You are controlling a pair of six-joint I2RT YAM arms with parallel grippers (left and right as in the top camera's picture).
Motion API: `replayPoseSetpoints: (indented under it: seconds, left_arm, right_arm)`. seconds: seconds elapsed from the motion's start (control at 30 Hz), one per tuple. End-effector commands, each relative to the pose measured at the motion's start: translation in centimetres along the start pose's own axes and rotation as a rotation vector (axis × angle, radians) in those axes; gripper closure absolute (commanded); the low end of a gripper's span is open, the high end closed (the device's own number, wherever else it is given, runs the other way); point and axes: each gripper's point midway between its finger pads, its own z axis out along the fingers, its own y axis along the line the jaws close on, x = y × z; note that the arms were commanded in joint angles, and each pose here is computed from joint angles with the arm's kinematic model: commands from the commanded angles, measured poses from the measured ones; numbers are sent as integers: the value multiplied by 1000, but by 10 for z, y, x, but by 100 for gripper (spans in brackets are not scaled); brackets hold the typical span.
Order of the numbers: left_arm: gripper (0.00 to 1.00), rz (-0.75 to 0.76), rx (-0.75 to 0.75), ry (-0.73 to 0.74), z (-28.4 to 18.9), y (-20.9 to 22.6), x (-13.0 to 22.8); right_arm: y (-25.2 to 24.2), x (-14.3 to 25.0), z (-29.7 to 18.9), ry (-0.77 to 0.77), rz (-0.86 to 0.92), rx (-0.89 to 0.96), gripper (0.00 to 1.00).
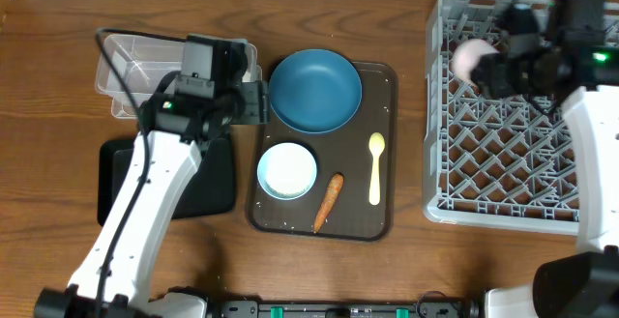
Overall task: Sort waste into correct bins and load items into the dishwasher rack
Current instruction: 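Carry the pink cup right into the rack and release it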
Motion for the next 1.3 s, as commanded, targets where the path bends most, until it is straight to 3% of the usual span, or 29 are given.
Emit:
replayPoseSetpoints:
  seconds: [0.0,0.33,0.57,0.93,1.27]
  left_arm:
    - [31,20,-128,-41,-9,22,-7]
    - [31,20,-127,-42,-10,21,-7]
    - [31,20,-130,-25,-10,22,-3]
    - [30,21,-130,-25,-10,22,-3]
    - [30,20,-130,-26,-10,22,-3]
  right_arm:
    - [-39,4,-21,7,117,163,64]
    - [-124,24,-65,-21,446,391,68]
    - [-169,77,-67,133,606,489,68]
    - [-217,116,-36,253,750,540,63]
    - [-231,119,10,284,776,479,60]
